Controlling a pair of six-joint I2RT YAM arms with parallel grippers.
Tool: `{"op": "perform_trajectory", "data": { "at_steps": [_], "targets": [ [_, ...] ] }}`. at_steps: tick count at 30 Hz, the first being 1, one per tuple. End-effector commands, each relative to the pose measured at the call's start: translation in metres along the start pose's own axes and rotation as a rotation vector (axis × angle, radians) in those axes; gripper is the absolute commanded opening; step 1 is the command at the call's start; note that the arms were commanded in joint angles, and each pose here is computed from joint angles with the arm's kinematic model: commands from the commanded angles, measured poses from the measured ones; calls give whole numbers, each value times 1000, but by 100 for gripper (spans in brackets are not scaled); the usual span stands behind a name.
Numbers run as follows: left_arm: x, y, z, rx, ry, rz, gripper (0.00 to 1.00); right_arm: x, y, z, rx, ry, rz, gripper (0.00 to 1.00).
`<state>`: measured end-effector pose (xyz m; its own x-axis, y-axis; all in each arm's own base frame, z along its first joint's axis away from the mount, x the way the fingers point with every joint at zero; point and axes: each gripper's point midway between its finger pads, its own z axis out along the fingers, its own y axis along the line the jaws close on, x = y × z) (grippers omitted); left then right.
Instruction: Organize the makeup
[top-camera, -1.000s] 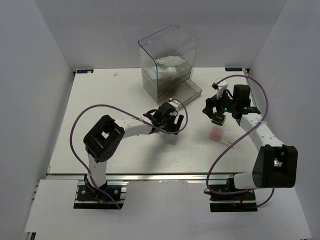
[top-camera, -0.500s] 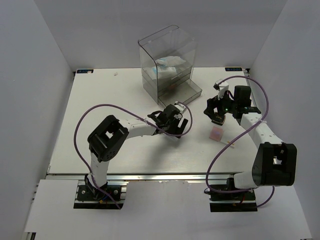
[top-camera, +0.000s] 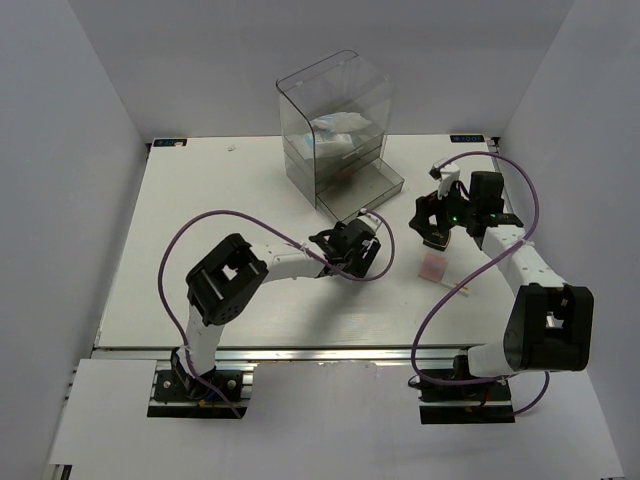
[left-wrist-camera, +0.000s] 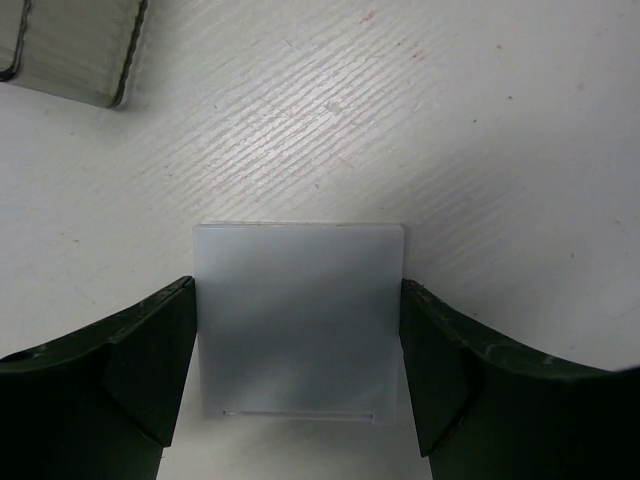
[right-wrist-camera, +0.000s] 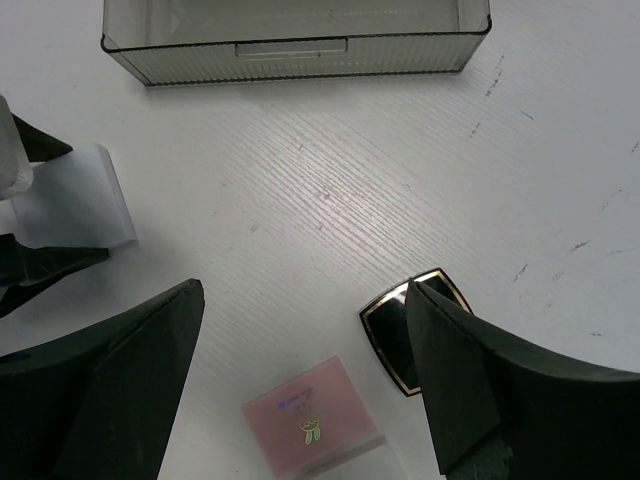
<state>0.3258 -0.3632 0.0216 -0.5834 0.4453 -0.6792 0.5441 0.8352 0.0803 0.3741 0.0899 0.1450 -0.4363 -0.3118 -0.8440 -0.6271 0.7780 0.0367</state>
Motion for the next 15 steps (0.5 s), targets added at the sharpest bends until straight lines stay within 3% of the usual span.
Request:
{"op": "perform_trajectory", "data": {
  "at_steps": [1, 4, 8, 15],
  "targets": [
    [22, 27, -3, -127, 60, 41, 46, -22, -12, -6, 37, -49, -18, 86],
    [-7, 21, -16, -92, -20, 10, 27, -23, -14, -7, 48, -52, -20, 86],
    [-75, 4, -40, 3, -156, -36, 15, -22, -33, -17, 107, -62, 5, 86],
    [-187, 17, -62, 28, -364, -179, 11, -20, -53, -27, 161, -79, 45, 86]
  ]
}}
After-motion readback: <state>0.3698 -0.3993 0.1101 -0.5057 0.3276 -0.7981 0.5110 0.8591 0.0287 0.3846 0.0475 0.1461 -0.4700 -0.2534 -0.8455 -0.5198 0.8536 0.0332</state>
